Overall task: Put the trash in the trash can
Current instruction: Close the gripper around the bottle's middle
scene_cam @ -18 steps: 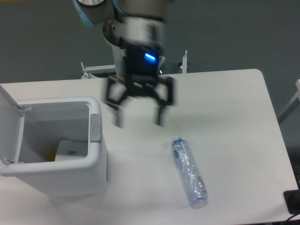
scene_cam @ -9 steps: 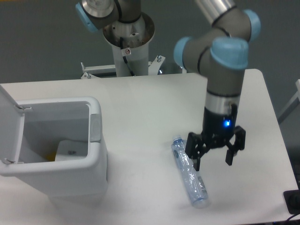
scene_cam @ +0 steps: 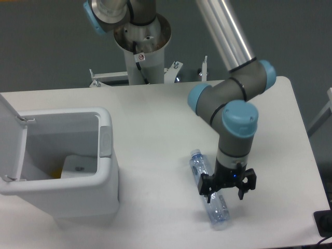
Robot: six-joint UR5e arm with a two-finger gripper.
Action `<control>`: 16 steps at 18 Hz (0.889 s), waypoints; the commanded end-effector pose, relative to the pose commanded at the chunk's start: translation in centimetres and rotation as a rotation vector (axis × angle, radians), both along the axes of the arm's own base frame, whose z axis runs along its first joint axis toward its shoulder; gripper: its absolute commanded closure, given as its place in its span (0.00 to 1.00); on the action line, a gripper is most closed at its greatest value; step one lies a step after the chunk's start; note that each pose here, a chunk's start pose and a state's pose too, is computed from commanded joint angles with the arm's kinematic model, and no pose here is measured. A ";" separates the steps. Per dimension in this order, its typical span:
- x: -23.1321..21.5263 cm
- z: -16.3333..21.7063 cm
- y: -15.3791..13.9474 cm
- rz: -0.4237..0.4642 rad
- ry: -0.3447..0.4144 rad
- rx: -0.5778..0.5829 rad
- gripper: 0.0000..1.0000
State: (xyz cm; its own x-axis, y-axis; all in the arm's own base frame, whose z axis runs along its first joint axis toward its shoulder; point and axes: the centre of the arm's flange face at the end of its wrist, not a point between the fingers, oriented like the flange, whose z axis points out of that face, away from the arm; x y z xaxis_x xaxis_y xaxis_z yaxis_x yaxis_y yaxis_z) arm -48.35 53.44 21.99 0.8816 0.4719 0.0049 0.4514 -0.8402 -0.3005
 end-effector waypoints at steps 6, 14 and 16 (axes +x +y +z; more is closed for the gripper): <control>0.7 -1.6 0.5 -0.012 -0.019 -0.018 0.00; 0.3 -3.0 0.3 -0.002 -0.002 -0.069 0.00; 0.3 -2.9 0.3 -0.004 0.000 -0.069 0.04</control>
State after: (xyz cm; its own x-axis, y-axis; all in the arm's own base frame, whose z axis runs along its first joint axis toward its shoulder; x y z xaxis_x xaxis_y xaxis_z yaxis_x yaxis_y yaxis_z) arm -48.08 53.76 19.09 0.8835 0.4675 -0.0282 0.4478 -0.8609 -0.2416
